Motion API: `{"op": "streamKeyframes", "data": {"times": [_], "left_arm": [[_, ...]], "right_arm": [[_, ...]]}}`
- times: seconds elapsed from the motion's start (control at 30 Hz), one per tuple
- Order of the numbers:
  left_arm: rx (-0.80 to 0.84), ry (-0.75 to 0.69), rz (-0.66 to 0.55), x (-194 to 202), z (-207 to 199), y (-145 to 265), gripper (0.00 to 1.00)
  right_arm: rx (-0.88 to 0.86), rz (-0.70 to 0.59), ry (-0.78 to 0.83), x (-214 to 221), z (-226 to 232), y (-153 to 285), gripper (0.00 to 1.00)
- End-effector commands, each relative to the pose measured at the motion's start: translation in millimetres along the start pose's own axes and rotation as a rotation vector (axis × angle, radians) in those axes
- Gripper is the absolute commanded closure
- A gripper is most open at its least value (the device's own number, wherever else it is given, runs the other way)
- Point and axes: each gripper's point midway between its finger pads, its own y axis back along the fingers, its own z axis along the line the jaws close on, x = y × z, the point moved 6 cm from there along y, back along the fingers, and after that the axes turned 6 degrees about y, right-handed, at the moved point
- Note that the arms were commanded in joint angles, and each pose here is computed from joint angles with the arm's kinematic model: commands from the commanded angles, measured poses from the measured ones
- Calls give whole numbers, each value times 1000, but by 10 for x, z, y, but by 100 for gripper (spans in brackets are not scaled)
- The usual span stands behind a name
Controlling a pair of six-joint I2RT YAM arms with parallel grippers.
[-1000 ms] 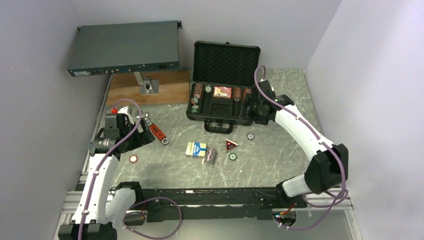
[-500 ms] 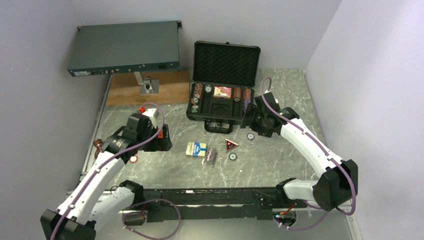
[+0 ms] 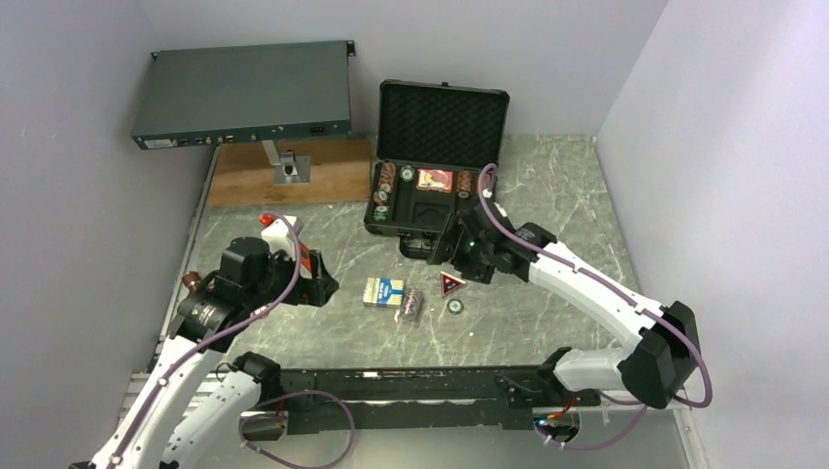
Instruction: Pack up texas hold em set
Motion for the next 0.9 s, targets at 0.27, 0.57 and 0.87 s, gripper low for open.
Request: {"op": "streamKeyframes", "data": {"times": [0.27, 0.57, 0.87], "left_arm": [[16, -11, -115, -56, -5, 95, 0], [-19, 6, -136, -57, 37, 110, 0], [-40, 17, -155, -61, 63, 134, 0]], "right_arm": [[-70, 132, -63, 538, 386, -425, 17], [21, 193, -54, 714, 438, -693, 22], [74, 212, -47, 773, 485, -838, 27]]}}
